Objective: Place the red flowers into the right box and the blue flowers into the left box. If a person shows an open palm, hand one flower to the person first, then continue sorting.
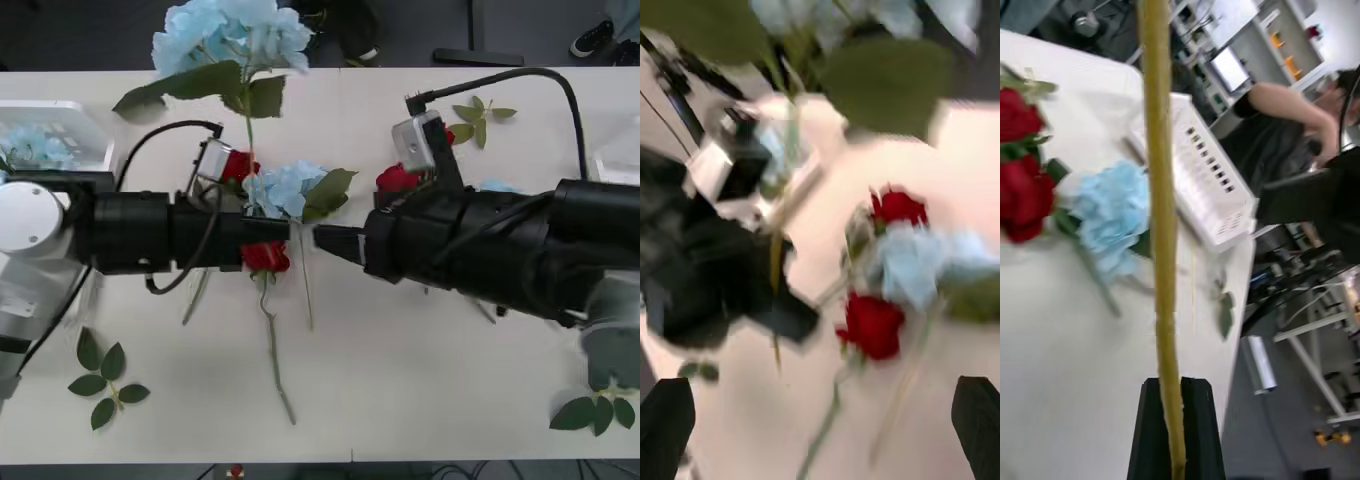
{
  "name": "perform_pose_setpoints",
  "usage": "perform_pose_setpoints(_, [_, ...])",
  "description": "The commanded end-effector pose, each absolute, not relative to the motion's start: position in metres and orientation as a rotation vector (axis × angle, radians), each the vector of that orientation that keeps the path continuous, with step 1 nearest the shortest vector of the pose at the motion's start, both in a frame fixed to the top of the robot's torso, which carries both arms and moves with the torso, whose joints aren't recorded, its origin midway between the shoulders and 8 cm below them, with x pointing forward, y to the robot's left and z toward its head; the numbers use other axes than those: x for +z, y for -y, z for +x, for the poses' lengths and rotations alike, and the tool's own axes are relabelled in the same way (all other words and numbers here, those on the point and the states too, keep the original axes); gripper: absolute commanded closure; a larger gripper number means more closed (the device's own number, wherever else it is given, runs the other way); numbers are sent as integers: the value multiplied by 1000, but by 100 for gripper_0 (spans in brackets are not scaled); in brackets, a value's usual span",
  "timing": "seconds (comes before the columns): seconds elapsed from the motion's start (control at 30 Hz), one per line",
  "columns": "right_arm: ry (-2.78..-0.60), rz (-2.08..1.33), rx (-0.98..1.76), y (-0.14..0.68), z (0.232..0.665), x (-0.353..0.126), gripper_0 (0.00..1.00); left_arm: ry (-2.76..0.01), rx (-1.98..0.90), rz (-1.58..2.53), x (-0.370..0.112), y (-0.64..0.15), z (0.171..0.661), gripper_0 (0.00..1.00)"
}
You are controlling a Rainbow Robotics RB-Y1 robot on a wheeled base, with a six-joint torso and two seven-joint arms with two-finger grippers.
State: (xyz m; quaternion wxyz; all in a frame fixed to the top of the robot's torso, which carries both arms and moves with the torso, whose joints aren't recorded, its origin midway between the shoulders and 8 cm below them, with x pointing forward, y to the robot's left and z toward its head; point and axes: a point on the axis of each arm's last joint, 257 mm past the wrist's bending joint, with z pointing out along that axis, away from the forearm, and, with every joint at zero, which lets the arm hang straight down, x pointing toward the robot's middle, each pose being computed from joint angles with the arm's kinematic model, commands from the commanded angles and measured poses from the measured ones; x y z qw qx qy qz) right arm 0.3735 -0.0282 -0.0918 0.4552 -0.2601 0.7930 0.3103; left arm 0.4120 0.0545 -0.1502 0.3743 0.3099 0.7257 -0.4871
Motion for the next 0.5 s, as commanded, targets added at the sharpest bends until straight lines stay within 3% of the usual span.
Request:
perform_pose_setpoints(0.03, [-1962,-563,817,41,359,-45,0,-1997,-1114,756,-151,-108,425,100])
perform_pose_setpoints(0.2, [-2150,-459,695,96,347,-48,0,-2213,-887,640,-162,-194,441,100])
perform_pose_setpoints(0.5, [-2547,-432,368,196,333,-109,0,-2512,-507,308,-172,-328,442,100])
